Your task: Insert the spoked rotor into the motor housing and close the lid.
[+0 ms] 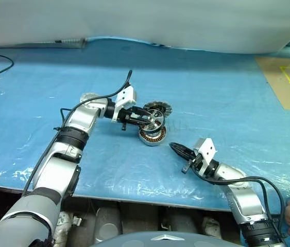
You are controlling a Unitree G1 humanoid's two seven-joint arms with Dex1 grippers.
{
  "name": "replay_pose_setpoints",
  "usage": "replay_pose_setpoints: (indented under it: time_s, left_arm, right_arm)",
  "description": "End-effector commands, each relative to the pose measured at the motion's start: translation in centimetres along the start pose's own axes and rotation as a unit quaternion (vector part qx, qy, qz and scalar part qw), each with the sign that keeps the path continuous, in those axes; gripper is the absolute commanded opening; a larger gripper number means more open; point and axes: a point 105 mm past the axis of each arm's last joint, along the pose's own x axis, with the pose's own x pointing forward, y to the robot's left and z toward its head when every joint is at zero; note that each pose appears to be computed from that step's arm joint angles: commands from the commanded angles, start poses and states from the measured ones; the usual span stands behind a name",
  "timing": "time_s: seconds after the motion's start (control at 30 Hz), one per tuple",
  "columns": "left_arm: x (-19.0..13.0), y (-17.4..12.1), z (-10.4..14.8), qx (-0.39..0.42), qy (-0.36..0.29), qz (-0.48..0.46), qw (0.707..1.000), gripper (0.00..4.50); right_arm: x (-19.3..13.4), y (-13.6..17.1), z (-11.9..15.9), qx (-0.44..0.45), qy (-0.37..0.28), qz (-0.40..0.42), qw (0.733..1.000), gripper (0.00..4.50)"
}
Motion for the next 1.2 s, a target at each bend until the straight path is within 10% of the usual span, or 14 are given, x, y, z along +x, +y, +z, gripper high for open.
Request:
replay_pose_setpoints:
  time_s: [0.03, 1.2]
  left_arm:
    - [0.3, 0.3, 0.8, 0.025, 0.000, 0.002, 1.000, 1.31]
    - [1.1, -0.3, -1.6, 0.013, 0.043, -0.022, 0.999, 1.31]
  right_arm:
    - [0.4, 0.1, 1.0, -0.014, -0.021, 0.005, 1.000, 0.00]
    - [0.5, 0.4, 0.4, -0.007, -0.007, -0.001, 1.000, 0.00]
